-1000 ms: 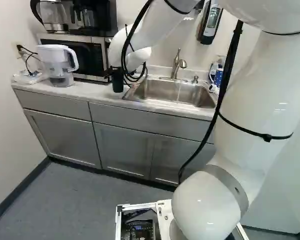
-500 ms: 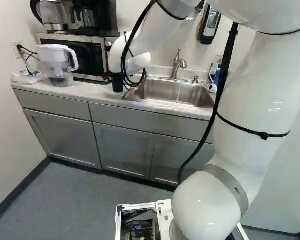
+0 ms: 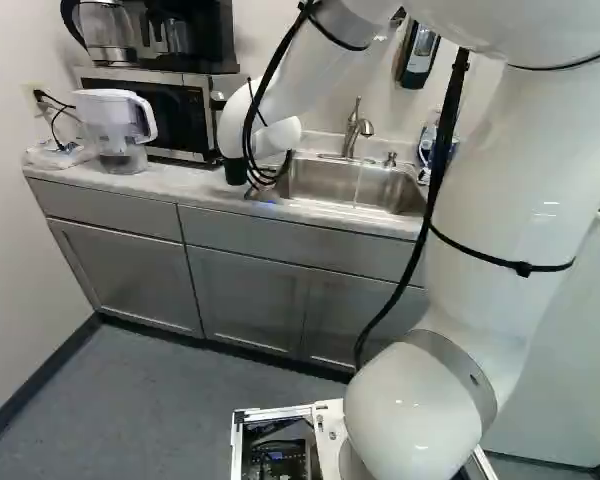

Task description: Rinse the cup and place it in the tray

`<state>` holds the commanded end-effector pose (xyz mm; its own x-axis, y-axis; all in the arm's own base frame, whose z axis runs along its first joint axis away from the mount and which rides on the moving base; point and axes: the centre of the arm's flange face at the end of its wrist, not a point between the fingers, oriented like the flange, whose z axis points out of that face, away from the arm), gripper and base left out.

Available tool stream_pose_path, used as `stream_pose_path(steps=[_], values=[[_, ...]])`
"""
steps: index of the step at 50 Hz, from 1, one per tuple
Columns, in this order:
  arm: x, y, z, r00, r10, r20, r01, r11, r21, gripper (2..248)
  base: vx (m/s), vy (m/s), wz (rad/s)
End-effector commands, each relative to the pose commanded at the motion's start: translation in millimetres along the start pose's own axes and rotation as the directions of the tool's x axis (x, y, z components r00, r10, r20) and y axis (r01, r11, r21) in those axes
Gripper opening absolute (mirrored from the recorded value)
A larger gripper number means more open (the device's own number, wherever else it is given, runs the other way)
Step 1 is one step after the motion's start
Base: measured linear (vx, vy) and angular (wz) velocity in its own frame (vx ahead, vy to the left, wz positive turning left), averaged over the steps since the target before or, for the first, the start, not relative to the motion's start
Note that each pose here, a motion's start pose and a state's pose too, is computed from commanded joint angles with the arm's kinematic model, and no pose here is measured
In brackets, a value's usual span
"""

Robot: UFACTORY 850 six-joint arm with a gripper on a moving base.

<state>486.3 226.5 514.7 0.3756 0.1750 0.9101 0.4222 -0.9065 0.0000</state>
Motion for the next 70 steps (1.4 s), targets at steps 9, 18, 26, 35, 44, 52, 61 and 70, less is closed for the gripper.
stream_pose_path(steps=[9,18,26,35,44,52,61,70], values=[[-6.7,-0.7,1.6,1.000,0.000,-0.019,0.001,1.000,0.001,247,0.000,0.000,0.000],[-12.2,-1.2,2.1,0.999,-0.001,-0.034,0.001,1.000,0.002,247,0.000,0.000,0.000],[-11.8,-1.2,1.1,0.999,-0.001,-0.042,0.001,1.000,0.002,247,0.000,0.000,0.000],[-11.8,-1.2,1.1,0.999,-0.001,-0.042,0.001,1.000,0.002,247,0.000,0.000,0.000],[-11.8,-1.2,1.1,0.999,-0.001,-0.042,0.001,1.000,0.002,240,0.000,0.000,0.000],[-11.8,-1.2,1.1,0.999,-0.001,-0.042,0.001,1.000,0.002,165,0.000,0.000,0.000],[-11.8,-1.2,1.1,0.999,-0.001,-0.042,0.001,1.000,0.002,130,0.000,0.000,0.000],[-9.6,-1.2,-0.4,0.999,-0.001,-0.047,0.001,1.000,0.002,124,0.000,0.000,0.000]])
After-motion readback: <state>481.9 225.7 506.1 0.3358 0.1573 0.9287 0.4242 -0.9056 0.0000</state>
